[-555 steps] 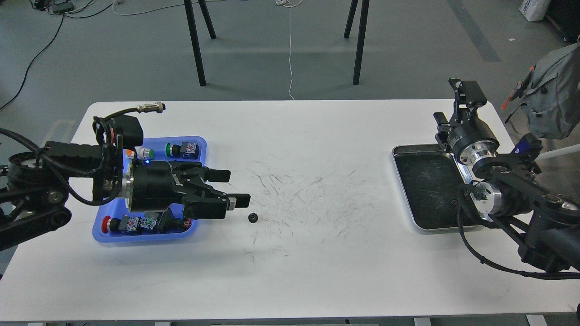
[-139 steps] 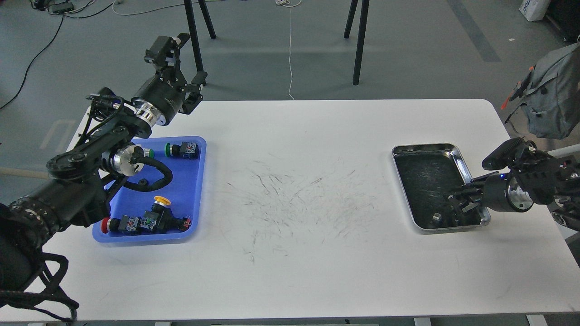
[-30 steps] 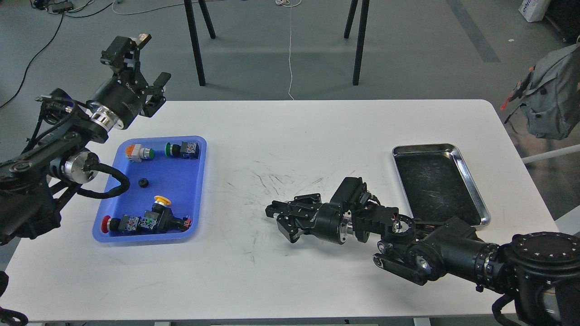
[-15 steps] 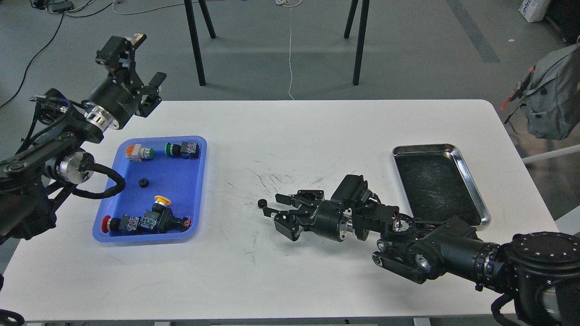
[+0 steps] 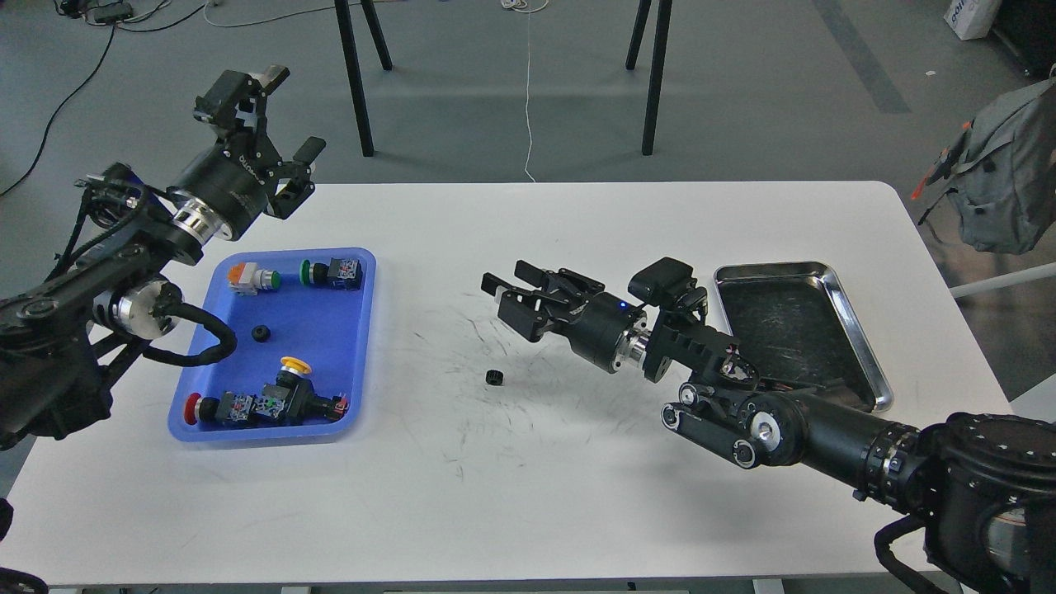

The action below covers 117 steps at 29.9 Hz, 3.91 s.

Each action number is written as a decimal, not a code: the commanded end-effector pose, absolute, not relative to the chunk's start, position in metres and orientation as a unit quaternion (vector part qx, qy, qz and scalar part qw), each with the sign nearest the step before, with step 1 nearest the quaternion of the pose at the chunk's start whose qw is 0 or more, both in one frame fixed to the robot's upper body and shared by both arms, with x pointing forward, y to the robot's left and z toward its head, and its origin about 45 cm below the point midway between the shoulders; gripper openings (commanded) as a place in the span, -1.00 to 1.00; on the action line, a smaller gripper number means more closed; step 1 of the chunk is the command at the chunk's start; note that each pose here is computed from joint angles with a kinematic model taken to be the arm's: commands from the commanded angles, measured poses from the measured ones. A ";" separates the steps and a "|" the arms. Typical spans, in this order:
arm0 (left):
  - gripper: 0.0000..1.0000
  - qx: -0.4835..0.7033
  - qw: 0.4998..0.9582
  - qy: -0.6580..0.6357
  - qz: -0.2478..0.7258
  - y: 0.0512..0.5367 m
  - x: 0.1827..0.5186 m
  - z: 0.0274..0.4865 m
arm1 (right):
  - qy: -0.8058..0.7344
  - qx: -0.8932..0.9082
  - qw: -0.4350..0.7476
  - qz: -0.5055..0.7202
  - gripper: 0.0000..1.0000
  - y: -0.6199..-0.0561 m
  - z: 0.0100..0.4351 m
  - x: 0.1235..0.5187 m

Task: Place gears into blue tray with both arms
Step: 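Release the black gear on the table and withdraw the right gripper, then reach the left gripper from the blue tray toward the black gear, then grasp the black gear on the table with the left gripper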

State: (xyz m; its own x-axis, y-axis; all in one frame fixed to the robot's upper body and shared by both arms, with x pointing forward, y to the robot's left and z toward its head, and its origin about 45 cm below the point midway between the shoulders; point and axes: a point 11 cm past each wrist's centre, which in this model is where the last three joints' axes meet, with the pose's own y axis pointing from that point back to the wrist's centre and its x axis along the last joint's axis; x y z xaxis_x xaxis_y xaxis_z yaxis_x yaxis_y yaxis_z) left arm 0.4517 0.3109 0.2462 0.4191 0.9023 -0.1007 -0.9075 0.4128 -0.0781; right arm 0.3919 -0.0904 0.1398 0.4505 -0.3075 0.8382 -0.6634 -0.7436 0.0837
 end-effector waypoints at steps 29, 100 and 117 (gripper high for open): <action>1.00 0.086 0.950 -0.121 0.275 0.205 0.345 0.240 | -0.660 0.743 0.067 0.085 0.71 -0.332 0.221 0.469; 0.68 0.360 0.702 -0.602 -0.128 0.165 0.359 0.121 | -0.700 0.712 0.052 0.020 0.88 -0.382 0.201 0.447; 0.40 0.355 0.706 -0.599 -0.129 0.158 0.355 0.116 | -0.715 0.699 0.014 0.006 0.89 -0.388 0.210 0.449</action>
State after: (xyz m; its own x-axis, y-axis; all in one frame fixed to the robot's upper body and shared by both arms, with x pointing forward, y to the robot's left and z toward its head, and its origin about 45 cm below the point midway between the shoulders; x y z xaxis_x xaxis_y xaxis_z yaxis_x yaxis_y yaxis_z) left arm 0.3554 0.1611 0.1164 0.2493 -0.6093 0.7527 -0.2456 0.7121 0.6577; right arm 0.4486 -0.3879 0.2076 -0.0104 -0.9979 0.0642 -0.9996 0.0120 0.0243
